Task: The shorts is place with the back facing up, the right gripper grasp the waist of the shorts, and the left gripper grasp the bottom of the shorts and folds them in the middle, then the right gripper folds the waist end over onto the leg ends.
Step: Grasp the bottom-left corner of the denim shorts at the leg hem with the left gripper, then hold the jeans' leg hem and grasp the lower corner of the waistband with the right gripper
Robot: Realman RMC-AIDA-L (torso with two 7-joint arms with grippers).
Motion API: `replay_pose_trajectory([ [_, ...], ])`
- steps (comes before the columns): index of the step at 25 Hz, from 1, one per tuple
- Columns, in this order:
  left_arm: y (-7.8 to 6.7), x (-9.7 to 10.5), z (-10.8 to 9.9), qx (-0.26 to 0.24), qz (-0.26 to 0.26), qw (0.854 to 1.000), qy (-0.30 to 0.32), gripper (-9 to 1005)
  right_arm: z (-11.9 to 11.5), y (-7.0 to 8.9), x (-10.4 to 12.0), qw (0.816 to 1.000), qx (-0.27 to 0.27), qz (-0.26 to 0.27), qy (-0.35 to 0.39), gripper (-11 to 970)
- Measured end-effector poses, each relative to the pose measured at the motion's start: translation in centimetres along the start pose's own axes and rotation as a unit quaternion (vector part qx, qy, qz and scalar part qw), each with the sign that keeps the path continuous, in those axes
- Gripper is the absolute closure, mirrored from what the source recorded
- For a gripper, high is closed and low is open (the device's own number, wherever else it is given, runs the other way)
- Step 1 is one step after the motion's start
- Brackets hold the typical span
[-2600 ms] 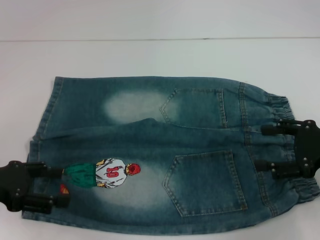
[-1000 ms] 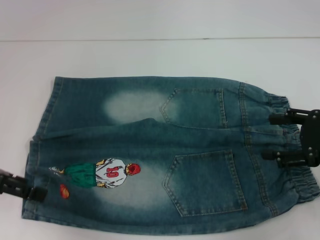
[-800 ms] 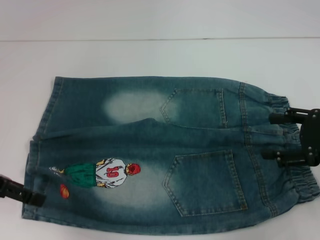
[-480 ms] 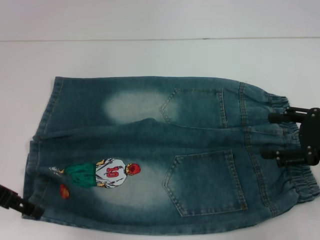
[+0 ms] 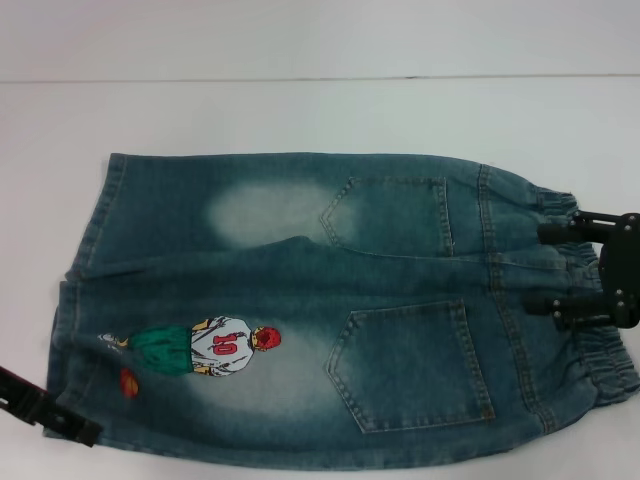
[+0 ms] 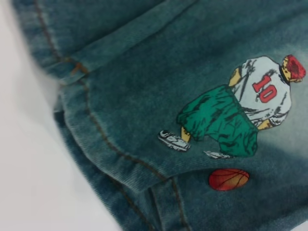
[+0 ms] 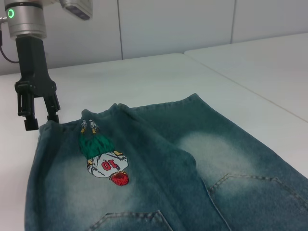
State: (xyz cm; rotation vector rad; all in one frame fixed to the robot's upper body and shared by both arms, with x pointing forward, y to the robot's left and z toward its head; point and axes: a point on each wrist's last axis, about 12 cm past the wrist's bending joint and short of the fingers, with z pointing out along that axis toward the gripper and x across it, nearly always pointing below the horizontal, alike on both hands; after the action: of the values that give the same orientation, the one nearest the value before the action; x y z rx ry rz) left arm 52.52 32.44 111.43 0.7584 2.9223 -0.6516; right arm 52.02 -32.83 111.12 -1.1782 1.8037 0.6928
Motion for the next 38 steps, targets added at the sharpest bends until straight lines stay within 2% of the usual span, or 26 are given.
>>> replay_pose_trajectory([
  [19, -0.8, -1.8, 1.2, -0.017, 0.010, 0.999, 0.027, 81, 0.0, 0.0, 0.3, 1.000, 0.010, 0.003, 0.001, 30],
  [23, -1.7, -2.3, 1.7, -0.017, 0.013, 0.999, 0.037, 84, 0.0, -0.1, 0.4, 1.000, 0.015, 0.004, 0.002, 30],
  [28, -1.8, -2.3, 1.7, -0.022, 0.012, 0.999, 0.043, 283, 0.0, -0.1, 0.4, 1.000, 0.016, 0.004, 0.002, 30],
  [34, -1.6, -2.1, 0.7, -0.034, 0.007, 0.999, 0.031, 518, 0.0, 0.0, 0.5, 1.000, 0.016, 0.005, 0.002, 30],
  [38, -1.7, -2.2, 0.5, -0.033, 0.007, 0.999, 0.030, 768, 0.1, 0.1, 0.5, 1.000, 0.015, 0.006, 0.001, 30],
])
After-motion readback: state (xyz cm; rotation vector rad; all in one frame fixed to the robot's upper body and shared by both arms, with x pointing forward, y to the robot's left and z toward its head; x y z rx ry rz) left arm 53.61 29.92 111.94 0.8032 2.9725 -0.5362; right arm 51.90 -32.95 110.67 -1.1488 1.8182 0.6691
